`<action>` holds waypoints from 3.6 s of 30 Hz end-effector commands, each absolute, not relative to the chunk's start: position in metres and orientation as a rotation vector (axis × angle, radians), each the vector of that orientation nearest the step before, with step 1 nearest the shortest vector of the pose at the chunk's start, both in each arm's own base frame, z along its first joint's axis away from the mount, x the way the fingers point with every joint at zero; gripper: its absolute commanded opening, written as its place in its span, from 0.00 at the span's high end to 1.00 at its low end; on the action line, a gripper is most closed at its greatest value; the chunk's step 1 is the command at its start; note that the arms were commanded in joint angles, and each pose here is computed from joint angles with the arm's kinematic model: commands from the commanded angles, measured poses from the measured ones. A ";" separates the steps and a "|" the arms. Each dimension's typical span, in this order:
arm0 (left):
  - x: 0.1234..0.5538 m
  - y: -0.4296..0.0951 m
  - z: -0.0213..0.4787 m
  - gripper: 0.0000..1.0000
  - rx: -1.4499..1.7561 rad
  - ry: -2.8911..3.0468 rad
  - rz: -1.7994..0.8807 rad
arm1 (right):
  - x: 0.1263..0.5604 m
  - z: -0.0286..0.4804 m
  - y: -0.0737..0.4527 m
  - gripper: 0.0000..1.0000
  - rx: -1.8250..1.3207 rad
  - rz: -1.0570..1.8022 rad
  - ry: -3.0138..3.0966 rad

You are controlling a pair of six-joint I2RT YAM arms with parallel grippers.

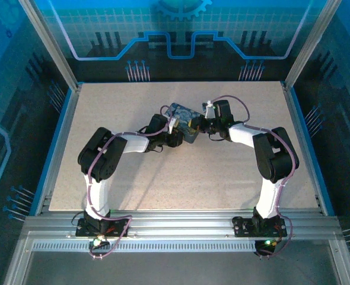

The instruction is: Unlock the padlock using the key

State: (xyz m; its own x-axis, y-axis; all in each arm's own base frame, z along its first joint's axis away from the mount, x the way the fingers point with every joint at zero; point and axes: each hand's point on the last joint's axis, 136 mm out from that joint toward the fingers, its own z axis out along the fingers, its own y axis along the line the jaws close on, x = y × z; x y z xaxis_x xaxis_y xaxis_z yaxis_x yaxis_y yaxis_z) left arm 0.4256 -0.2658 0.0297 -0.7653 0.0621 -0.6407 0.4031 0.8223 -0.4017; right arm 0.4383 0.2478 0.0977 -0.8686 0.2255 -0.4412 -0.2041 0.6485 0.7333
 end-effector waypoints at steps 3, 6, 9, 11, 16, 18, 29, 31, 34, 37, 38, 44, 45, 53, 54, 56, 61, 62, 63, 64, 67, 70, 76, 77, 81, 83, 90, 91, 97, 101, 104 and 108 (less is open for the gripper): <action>0.435 -0.274 0.036 0.66 0.310 2.352 -0.723 | 0.409 0.060 0.248 1.00 0.076 1.113 2.521; 0.435 -0.275 0.038 0.69 0.291 2.350 -0.744 | 0.408 0.061 0.250 1.00 0.072 1.121 2.515; 0.433 -0.278 0.043 0.73 0.275 2.348 -0.776 | 0.408 0.065 0.252 1.00 0.053 1.128 2.494; 0.431 -0.280 0.046 0.75 0.269 2.346 -0.801 | 0.411 0.072 0.254 1.00 0.026 1.136 2.462; 0.423 -0.285 0.057 0.78 0.236 2.348 -0.888 | 0.418 0.102 0.258 1.00 -0.079 1.147 2.340; 0.419 -0.287 0.060 0.79 0.219 2.350 -0.934 | 0.420 0.118 0.259 1.00 -0.122 1.150 2.278; 0.391 -0.296 0.082 0.83 0.148 2.399 -1.080 | 0.385 0.164 0.242 1.00 -0.290 1.078 2.064; 0.384 -0.299 0.085 0.84 0.127 2.409 -1.114 | 0.372 0.161 0.237 1.00 -0.327 1.050 2.059; 0.373 -0.302 0.090 0.86 0.103 2.426 -1.156 | 0.353 0.157 0.232 1.00 -0.380 1.003 2.046; 0.363 -0.304 0.092 0.86 0.073 2.448 -1.181 | 0.334 0.148 0.229 1.00 -0.434 0.968 2.046; 0.361 -0.304 0.093 0.87 0.063 2.455 -1.188 | 0.328 0.144 0.229 1.00 -0.449 0.960 2.049; 0.349 -0.303 0.097 0.87 -0.019 2.486 -1.237 | 0.296 0.114 0.227 1.00 -0.519 0.930 2.058; 0.347 -0.303 0.098 0.87 -0.033 2.491 -1.245 | 0.292 0.109 0.226 1.00 -0.524 0.926 2.059; 0.336 -0.303 0.103 0.88 -0.092 2.515 -1.274 | 0.277 0.082 0.228 1.00 -0.572 0.897 2.062; 0.334 -0.303 0.102 0.88 -0.094 2.522 -1.275 | 0.277 0.081 0.229 1.00 -0.580 0.897 2.059; 0.332 -0.304 0.102 0.89 -0.096 2.529 -1.280 | 0.276 0.079 0.233 1.00 -0.595 0.899 2.054; 0.328 -0.305 0.102 0.89 -0.100 2.536 -1.281 | 0.278 0.078 0.240 1.00 -0.627 0.893 2.033; 0.327 -0.305 0.103 0.89 -0.100 2.536 -1.281 | 0.279 0.078 0.241 1.00 -0.629 0.893 2.027; 0.327 -0.305 0.103 0.89 -0.100 2.537 -1.282 | 0.281 0.079 0.241 1.00 -0.629 0.890 2.021; 0.327 -0.306 0.103 0.89 -0.100 2.537 -1.283 | 0.282 0.079 0.242 1.00 -0.632 0.889 2.017; 0.327 -0.306 0.104 0.90 -0.100 2.536 -1.283 | 0.284 0.080 0.244 1.00 -0.637 0.893 2.012; 0.326 -0.306 0.104 0.90 -0.097 2.537 -1.281 | 0.286 0.082 0.246 1.00 -0.640 0.894 2.004; 0.326 -0.306 0.104 0.90 -0.098 2.539 -1.279 | 0.291 0.085 0.246 1.00 -0.632 0.881 1.991; 0.325 -0.306 0.104 0.90 -0.098 2.541 -1.279 | 0.292 0.086 0.246 1.00 -0.629 0.879 1.990; 0.325 -0.307 0.103 0.90 -0.093 2.542 -1.280 | 0.296 0.087 0.247 1.00 -0.624 0.870 1.984; 0.325 -0.306 0.103 0.90 -0.092 2.541 -1.277 | 0.297 0.088 0.247 1.00 -0.623 0.867 1.982; 0.325 -0.306 0.104 0.90 -0.090 2.539 -1.278 | 0.300 0.090 0.250 1.00 -0.631 0.871 1.974; 0.325 -0.306 0.104 0.90 -0.092 2.539 -1.277 | 0.300 0.090 0.250 1.00 -0.631 0.870 1.974; 0.325 -0.306 0.103 0.90 -0.095 2.541 -1.277 | 0.300 0.089 0.252 1.00 -0.640 0.882 1.974; 0.325 -0.306 0.104 0.90 -0.093 2.539 -1.277 | 0.300 0.091 0.253 1.00 -0.643 0.891 1.964; 0.325 -0.306 0.103 0.90 -0.096 2.542 -1.274 | 0.300 0.093 0.254 1.00 -0.646 0.898 1.958; 0.326 -0.305 0.103 0.90 -0.103 2.540 -1.272 | 0.299 0.092 0.255 1.00 -0.652 0.901 1.962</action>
